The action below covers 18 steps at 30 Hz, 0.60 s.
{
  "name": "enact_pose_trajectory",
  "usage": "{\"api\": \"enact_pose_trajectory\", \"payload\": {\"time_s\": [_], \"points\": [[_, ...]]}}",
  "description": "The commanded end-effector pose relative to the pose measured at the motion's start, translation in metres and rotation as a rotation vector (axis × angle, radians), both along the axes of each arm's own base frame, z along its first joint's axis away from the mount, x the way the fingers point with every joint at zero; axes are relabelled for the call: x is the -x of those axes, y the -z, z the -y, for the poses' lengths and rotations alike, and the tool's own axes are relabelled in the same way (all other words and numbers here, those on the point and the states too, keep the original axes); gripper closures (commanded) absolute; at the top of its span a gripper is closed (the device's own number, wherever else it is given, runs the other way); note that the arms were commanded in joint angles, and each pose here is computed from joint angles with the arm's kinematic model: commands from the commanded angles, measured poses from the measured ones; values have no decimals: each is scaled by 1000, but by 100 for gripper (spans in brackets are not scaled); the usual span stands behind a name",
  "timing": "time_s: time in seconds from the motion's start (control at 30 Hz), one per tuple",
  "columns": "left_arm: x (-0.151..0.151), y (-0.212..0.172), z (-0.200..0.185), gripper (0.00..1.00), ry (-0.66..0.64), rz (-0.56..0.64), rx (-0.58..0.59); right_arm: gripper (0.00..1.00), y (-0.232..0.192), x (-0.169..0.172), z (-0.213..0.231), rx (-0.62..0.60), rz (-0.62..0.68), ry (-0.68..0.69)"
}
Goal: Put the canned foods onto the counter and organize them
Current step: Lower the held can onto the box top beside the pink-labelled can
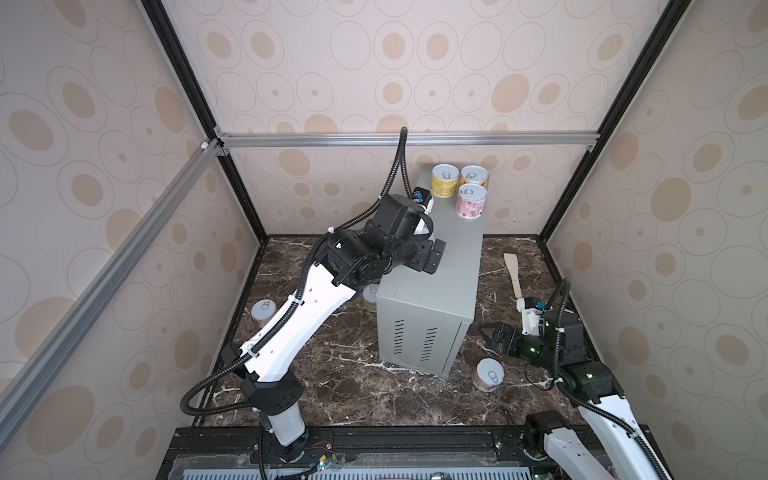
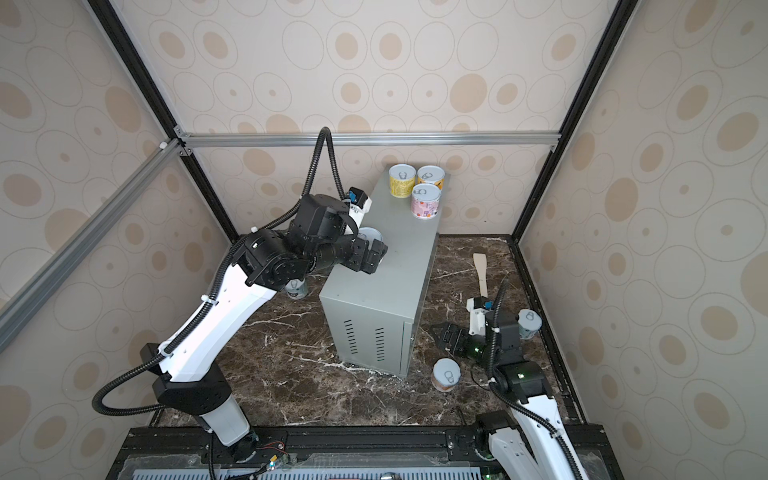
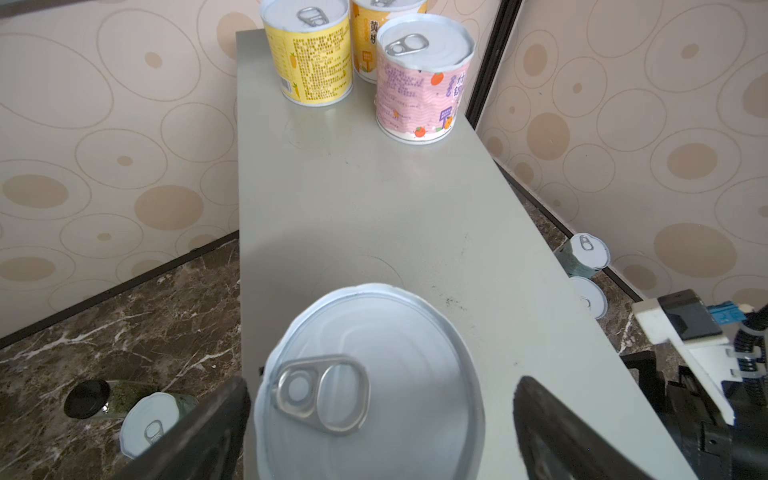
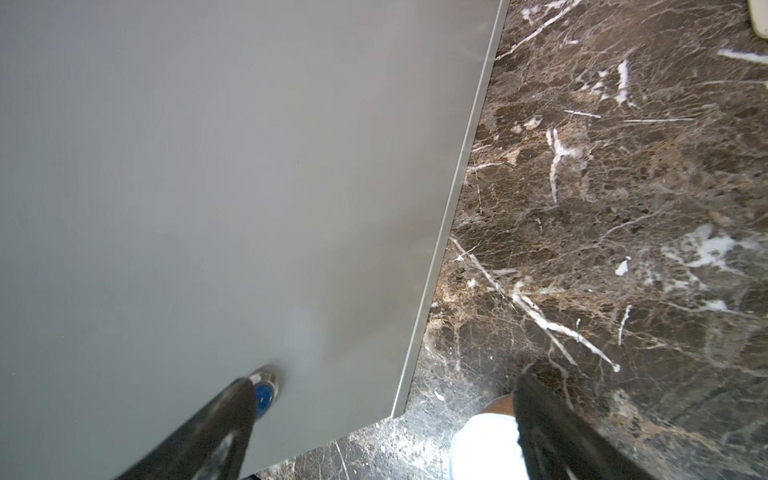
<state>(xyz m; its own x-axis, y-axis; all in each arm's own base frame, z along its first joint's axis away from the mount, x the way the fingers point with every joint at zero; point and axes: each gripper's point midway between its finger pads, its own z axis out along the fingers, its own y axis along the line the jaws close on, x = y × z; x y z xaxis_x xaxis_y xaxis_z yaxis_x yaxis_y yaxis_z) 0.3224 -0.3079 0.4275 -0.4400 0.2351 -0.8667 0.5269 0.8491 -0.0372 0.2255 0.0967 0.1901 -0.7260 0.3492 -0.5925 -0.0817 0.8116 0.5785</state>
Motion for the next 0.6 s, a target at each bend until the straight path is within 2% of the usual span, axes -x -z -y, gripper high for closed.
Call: {"api": "enact_pose_trajectory", "payload": {"time_s": [0.0,0.3,0.57], "points": [[20,-45,-15,1,34,103,86,1,-5,4,1,-5,1,0],[56,-32,-39,2,92,168,184,1,-18,11,3,-15,18,12],[59,0,-51,17,54,188,228,1,-17,15,3,-22,8,16]]}}
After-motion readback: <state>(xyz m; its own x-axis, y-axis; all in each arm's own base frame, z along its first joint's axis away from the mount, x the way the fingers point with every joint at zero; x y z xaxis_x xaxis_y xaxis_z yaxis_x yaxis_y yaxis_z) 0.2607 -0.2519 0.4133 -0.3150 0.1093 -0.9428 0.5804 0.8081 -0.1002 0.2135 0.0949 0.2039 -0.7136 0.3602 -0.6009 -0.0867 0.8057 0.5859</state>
